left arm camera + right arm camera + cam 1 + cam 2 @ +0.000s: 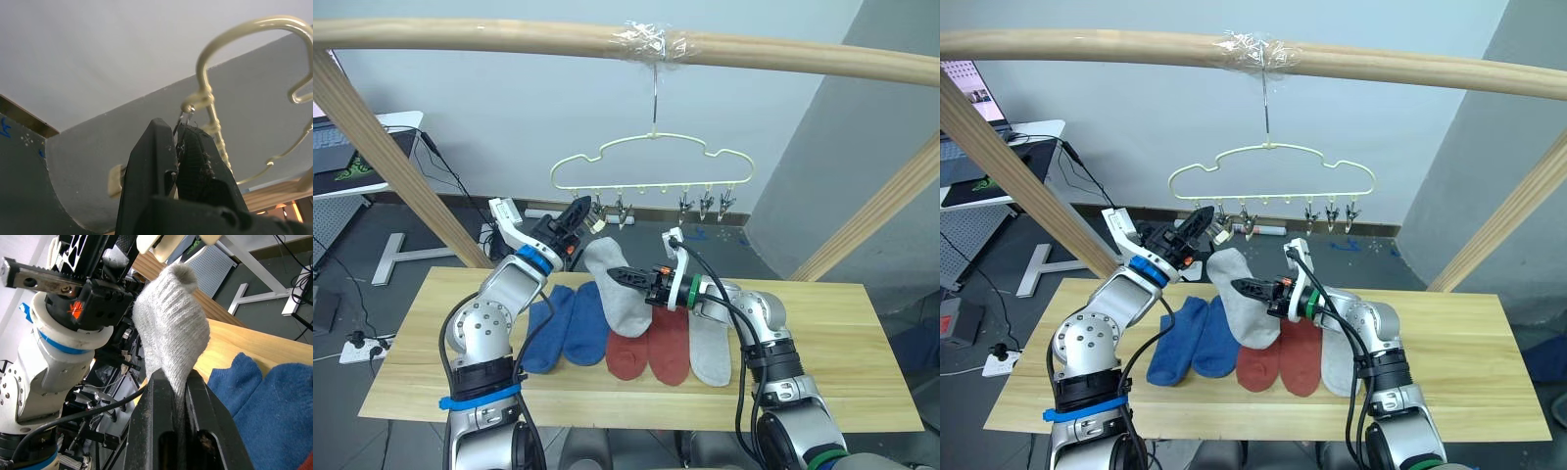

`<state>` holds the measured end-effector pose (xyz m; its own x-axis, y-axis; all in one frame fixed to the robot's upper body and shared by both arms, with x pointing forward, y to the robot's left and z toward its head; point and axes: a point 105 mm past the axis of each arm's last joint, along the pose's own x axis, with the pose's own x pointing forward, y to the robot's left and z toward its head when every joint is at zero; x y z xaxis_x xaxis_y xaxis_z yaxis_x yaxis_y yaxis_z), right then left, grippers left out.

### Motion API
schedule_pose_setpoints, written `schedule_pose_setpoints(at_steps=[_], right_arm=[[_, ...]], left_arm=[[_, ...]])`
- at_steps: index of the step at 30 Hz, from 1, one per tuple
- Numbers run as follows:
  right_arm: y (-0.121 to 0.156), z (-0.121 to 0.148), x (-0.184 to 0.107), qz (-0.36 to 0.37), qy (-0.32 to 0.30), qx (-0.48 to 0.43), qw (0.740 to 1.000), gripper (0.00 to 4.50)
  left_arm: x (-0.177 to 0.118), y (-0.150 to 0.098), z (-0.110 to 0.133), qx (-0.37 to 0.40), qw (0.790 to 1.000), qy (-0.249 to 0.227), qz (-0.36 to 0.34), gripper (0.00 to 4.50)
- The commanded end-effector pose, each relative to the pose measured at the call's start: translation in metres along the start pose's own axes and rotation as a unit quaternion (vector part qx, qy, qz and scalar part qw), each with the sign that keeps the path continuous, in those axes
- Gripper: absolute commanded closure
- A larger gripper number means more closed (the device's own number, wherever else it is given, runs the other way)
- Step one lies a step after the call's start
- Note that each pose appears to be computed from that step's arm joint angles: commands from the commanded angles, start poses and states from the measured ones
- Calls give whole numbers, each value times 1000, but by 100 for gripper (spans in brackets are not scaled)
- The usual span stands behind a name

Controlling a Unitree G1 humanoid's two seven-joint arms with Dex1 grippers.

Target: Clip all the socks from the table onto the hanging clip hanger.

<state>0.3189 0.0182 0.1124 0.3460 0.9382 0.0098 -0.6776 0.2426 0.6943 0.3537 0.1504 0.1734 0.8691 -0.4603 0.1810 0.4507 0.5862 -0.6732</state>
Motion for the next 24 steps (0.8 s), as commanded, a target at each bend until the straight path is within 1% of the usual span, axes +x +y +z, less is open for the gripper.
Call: schedule_pose_setpoints(at_steps=[1,5,12,18,24], right_arm=[[15,21,3,29,-38,-9,999,448],[20,28,4,41,-48,-4,998,448],[21,17,-1,44,-34,2,998,448],[18,15,8,32,-36,-1,999,448],[14,22,12,25,-50,0,998,448]], left_arm=[[-2,-13,5,8,1000,-3,-26,434],[-2,-13,4,9,1000,-1,-25,434],[-2,-11,7,5,1000,-5,-22,434],[-2,-15,5,6,999,1,-33,434],[-3,-16,5,7,999,5,-37,434]])
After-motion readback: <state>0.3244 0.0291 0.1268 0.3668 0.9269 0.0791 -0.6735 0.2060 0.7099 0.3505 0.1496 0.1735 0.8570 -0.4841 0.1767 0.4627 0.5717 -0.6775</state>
